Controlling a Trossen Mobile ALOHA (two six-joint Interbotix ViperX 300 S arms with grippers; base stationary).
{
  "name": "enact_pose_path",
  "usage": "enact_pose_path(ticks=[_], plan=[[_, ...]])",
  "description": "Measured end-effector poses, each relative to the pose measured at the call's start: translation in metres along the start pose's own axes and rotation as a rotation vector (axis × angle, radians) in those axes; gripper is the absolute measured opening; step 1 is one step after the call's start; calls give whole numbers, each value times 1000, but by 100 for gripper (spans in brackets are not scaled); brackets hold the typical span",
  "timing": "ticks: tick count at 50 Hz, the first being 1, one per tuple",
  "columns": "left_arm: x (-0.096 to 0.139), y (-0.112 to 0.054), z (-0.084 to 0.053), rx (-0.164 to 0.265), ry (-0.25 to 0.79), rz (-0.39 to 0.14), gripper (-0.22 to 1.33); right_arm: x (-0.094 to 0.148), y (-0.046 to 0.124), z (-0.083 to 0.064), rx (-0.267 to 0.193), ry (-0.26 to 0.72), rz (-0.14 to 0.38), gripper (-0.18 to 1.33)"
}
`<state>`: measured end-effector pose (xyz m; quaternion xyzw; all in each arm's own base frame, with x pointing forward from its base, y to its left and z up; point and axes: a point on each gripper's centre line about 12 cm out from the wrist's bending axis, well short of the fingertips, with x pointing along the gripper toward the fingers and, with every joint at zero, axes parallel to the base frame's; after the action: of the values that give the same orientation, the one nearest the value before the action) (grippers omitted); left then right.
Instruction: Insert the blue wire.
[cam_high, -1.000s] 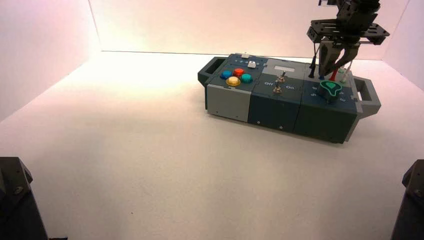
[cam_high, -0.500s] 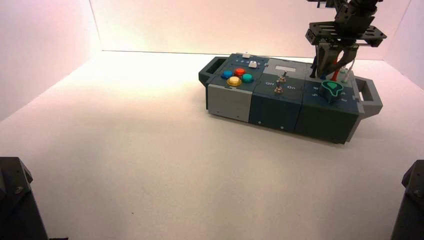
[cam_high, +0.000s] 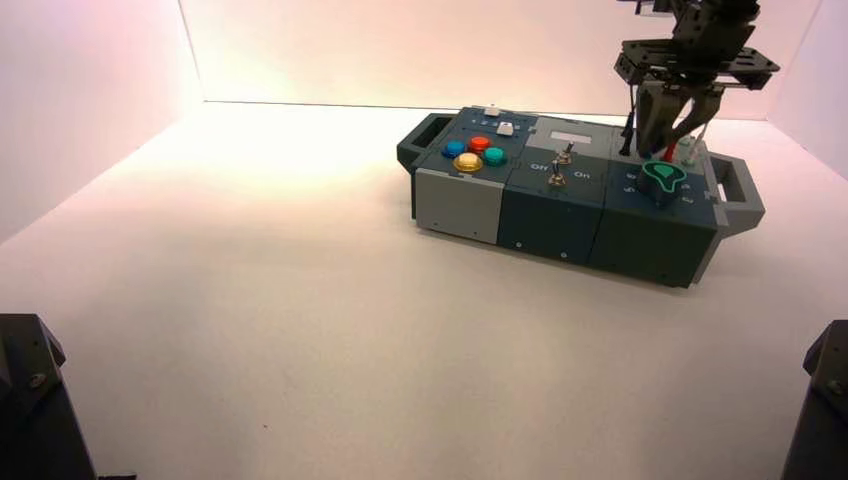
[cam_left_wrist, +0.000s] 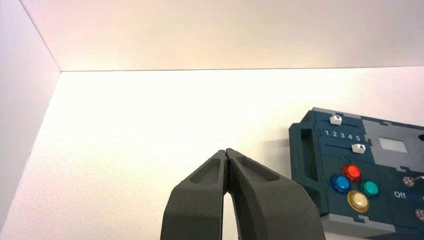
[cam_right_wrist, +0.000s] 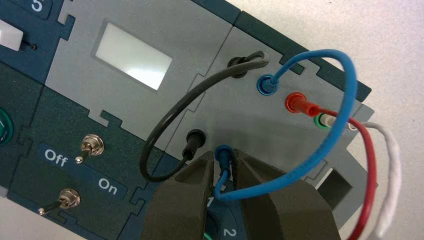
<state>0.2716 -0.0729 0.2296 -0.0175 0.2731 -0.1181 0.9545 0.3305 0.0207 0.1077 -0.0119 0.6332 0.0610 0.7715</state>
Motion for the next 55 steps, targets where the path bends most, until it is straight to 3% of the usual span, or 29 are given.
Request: enact_pose_path(ticks=[37, 55], plan=[[0, 0, 0, 2, 0, 0, -16, -27, 1, 6, -9, -46, -1, 44], [1, 0, -1, 14, 6, -1, -16, -52, 3, 10, -17, -127, -8, 44]])
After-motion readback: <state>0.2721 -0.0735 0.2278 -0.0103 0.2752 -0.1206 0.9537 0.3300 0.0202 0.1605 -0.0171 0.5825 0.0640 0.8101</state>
